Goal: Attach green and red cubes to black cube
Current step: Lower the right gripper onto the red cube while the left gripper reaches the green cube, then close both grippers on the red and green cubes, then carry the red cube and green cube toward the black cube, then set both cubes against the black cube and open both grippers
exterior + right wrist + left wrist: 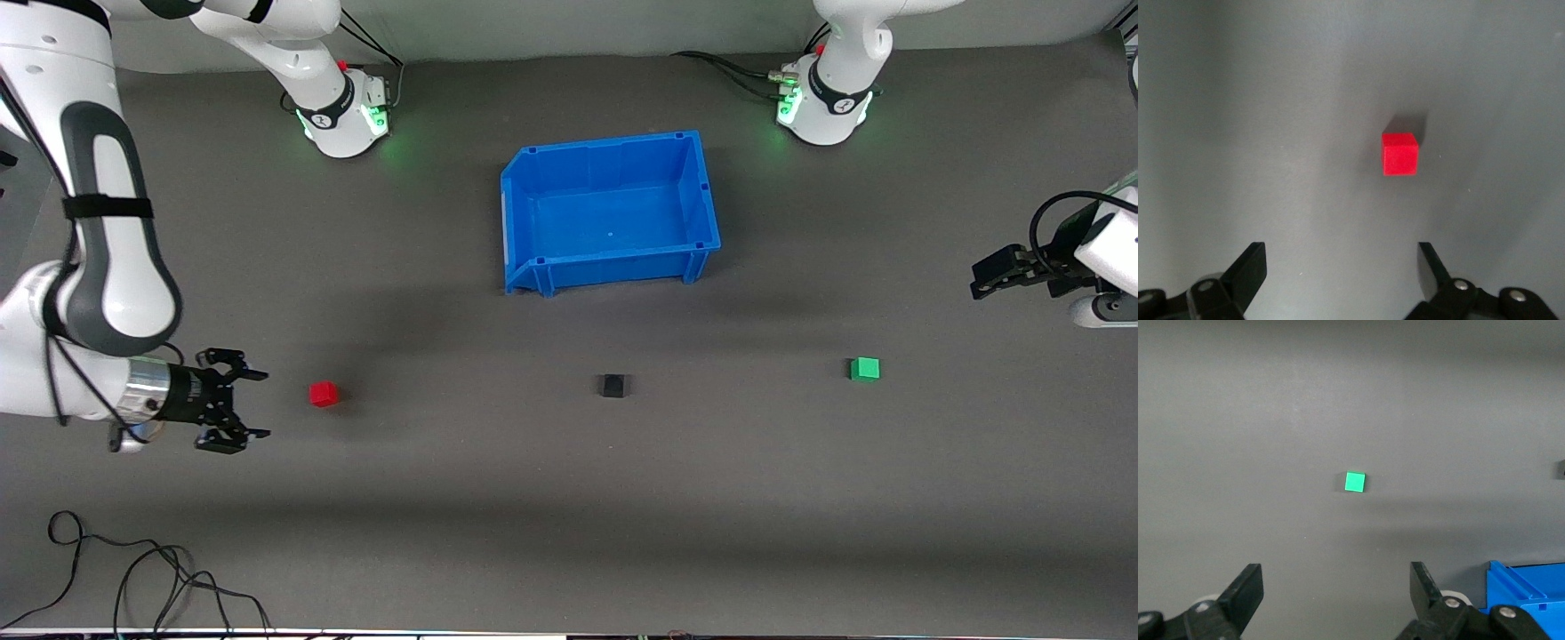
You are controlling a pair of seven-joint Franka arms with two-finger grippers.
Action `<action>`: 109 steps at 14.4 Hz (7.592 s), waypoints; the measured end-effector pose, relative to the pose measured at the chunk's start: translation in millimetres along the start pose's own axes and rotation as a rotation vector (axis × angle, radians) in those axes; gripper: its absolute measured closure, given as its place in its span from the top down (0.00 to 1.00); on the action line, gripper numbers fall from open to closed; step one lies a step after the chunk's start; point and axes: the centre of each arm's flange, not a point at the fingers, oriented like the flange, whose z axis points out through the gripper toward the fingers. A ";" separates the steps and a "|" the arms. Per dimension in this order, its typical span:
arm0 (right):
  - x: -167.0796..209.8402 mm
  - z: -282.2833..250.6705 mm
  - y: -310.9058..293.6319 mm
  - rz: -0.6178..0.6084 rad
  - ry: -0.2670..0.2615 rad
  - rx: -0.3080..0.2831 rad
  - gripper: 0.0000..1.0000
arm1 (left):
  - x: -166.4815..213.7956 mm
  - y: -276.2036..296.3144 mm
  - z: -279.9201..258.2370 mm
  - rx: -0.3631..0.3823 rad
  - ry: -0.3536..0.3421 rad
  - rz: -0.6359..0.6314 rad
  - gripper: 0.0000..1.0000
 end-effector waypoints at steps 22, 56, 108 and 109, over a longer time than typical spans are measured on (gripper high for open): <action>33.2 82.7 19.1 -0.069 -0.010 -0.037 1.00 | 25.0 11.4 64.1 -0.010 -0.085 -0.254 1.00; 52.6 134.4 38.7 -0.054 -0.063 -0.042 0.79 | 8.0 -13.0 372.5 -0.032 -0.048 -1.428 0.48; -391.4 306.5 -23.8 0.240 -0.049 0.127 0.40 | 9.8 399.6 375.4 -0.169 -0.086 -1.567 0.37; -391.0 307.3 -24.4 0.240 -0.049 0.129 0.40 | 10.0 399.5 375.4 -0.169 -0.086 -1.568 0.37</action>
